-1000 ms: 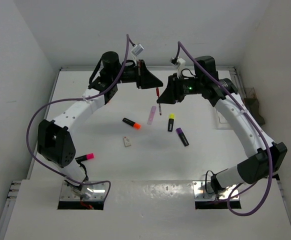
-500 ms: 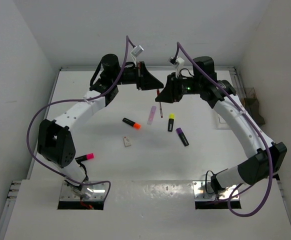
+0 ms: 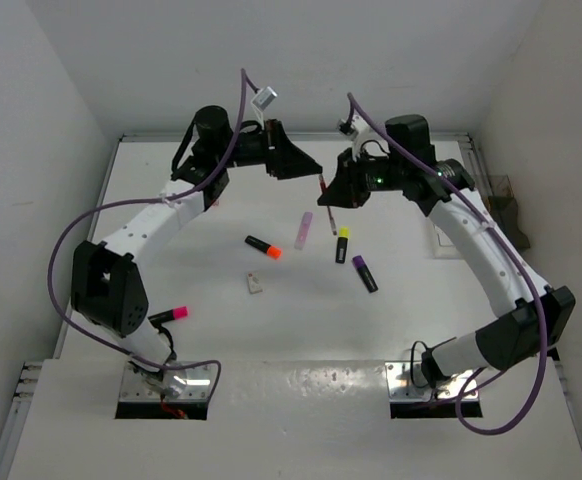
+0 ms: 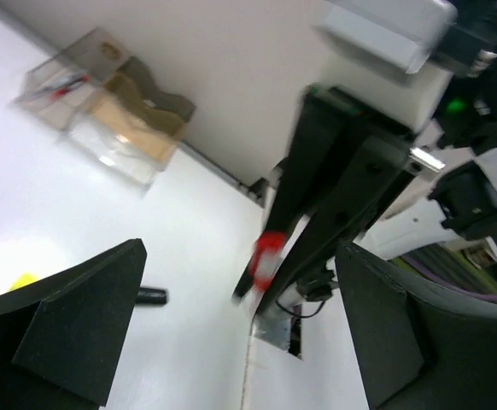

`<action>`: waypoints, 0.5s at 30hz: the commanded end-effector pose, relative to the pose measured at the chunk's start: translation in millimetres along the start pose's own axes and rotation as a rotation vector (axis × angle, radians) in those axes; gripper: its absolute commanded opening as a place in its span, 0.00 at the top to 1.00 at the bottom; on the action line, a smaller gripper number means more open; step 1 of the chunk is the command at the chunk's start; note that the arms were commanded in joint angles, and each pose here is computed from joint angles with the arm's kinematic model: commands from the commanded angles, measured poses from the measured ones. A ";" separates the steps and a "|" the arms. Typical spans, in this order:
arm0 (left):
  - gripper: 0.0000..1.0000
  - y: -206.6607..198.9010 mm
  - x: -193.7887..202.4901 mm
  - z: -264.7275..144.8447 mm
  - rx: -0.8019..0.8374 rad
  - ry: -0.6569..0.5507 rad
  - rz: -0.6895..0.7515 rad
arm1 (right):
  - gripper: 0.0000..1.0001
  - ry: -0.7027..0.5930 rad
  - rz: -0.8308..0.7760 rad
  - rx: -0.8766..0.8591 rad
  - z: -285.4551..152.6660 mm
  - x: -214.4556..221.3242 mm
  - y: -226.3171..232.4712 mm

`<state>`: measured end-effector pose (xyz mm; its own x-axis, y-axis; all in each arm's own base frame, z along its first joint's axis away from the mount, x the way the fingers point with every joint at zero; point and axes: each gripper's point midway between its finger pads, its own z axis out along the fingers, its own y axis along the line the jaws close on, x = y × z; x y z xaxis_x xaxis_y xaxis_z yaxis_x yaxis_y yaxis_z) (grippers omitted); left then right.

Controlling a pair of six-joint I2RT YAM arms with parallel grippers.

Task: Sort the stationery into containers
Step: Pass the stationery from the left arm to the right, then place the stationery into the container

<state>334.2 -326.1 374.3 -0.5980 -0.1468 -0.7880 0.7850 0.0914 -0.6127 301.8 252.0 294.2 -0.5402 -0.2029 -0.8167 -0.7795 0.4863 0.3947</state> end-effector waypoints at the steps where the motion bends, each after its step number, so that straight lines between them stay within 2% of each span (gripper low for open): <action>1: 0.00 22.1 -39.5 -36.5 -0.139 -0.088 0.071 | 1.00 0.000 -0.282 0.144 -33.4 -21.9 -27.4; 5: 0.00 58.3 -44.7 -64.2 -0.206 -0.102 0.058 | 1.00 0.220 -0.633 0.408 -67.9 -2.1 -111.3; 6: 0.00 68.0 -42.7 -69.6 -0.215 -0.099 0.042 | 1.00 0.276 -0.719 0.513 -85.6 4.8 -151.4; 8: 0.00 75.0 -38.4 -71.7 -0.220 -0.097 0.033 | 1.00 0.321 -0.783 0.607 -102.0 8.8 -188.6; 9: 0.00 80.0 -31.9 -73.3 -0.224 -0.093 0.015 | 1.00 0.349 -0.871 0.646 -109.0 5.2 -207.1; 10: 0.00 80.2 -29.3 -73.8 -0.222 -0.093 0.014 | 1.00 0.391 -0.854 0.712 -124.5 18.5 -231.8; 15: 0.00 87.4 -14.7 -75.4 -0.221 -0.088 -0.005 | 1.00 0.473 -1.001 0.860 -157.4 31.1 -304.0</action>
<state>405.0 -239.0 321.5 -0.6145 -0.2412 -0.7511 0.6778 0.3258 -0.6591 434.6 1.1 193.0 -0.1933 -0.8503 -0.4895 -0.6663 0.4800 -0.5707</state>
